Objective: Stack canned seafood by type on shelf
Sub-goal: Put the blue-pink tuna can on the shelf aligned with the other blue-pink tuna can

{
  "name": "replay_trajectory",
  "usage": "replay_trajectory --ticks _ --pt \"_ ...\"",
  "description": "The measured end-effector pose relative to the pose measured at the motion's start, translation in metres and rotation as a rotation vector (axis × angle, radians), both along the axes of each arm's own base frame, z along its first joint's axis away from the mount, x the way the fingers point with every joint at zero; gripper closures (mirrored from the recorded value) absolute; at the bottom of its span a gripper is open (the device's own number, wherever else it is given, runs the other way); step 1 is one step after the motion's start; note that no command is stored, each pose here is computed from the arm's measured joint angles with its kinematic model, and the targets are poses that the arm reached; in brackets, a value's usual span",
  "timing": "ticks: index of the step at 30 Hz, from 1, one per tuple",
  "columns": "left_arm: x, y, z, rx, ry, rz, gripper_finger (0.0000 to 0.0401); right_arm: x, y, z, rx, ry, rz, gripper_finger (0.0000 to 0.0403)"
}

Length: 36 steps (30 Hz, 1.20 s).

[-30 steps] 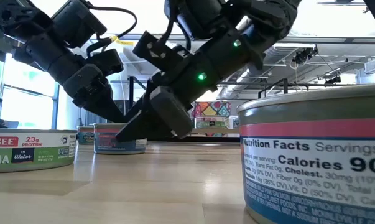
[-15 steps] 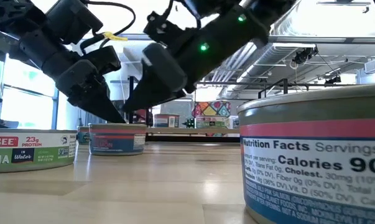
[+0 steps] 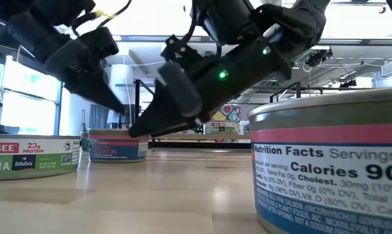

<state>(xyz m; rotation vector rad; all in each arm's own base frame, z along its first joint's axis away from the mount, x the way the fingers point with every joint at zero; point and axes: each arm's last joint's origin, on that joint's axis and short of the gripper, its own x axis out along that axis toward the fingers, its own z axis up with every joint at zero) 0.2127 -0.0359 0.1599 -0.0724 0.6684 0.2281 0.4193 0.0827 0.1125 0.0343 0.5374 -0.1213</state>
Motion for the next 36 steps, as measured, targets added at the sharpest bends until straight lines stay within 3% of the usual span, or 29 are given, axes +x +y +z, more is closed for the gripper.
replay_trajectory --ticks 3,8,12,18,26,31,36 --pt "-0.011 0.001 0.000 -0.006 0.058 0.059 0.0401 0.002 -0.002 -0.005 -0.030 0.006 -0.046 0.0064" --pt "-0.031 0.000 -0.022 -0.055 0.180 0.131 0.0401 0.004 -0.010 -0.004 -0.019 -0.007 -0.105 0.0064" --pt "-0.040 -0.007 -0.038 -0.106 0.170 0.133 0.0401 0.006 -0.025 -0.004 0.024 -0.014 -0.172 0.0064" --pt "-0.040 -0.024 -0.038 -0.159 0.069 0.054 0.0401 0.005 -0.044 -0.004 0.065 0.020 -0.258 0.0064" --pt "-0.045 -0.031 -0.035 -0.155 0.051 0.059 0.0401 0.002 -0.033 0.015 -0.020 0.033 -0.106 0.0064" --pt "-0.044 -0.028 -0.029 -0.088 -0.022 0.110 0.0401 0.003 -0.026 0.011 0.069 0.041 -0.018 0.0064" --pt "-0.038 -0.018 -0.025 -0.003 -0.061 0.144 0.0401 0.002 -0.023 0.010 0.059 0.046 0.005 0.0068"
